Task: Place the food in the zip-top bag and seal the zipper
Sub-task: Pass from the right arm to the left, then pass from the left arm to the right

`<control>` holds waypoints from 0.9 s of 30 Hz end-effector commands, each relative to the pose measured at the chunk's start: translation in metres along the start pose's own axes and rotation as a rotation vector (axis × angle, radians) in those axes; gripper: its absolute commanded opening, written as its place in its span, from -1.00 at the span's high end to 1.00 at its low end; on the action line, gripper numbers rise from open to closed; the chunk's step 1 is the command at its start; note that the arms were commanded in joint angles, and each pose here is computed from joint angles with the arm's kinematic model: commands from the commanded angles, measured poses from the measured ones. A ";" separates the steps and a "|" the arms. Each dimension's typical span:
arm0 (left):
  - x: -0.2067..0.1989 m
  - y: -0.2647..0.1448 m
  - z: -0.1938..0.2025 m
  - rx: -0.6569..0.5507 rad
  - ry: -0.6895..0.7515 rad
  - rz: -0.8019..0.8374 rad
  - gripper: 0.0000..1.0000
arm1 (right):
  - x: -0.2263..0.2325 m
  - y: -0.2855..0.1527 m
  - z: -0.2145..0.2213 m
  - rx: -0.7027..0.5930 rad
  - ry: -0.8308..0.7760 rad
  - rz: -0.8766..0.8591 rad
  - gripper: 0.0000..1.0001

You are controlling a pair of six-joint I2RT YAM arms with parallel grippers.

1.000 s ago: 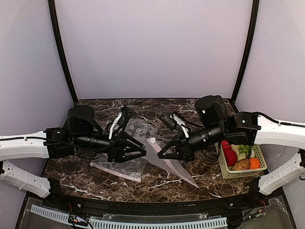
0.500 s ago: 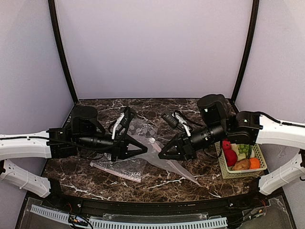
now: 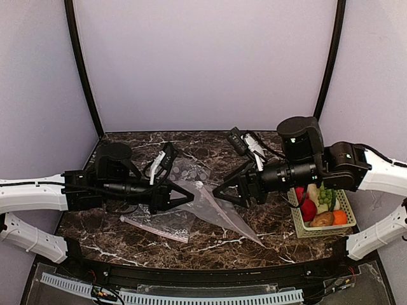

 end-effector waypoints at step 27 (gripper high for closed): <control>-0.002 -0.001 0.002 0.013 -0.019 0.002 0.99 | 0.007 0.053 -0.027 0.005 -0.121 0.150 0.50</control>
Point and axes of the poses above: each gripper's point midway between its finger pads, its own y axis out along the fingers, its own x axis along the line the jaws close on, z = x × y, the point moved 10 cm from there along -y, back along the fingers, and after that the axes turned 10 degrees about -y, right-handed, at the moved point
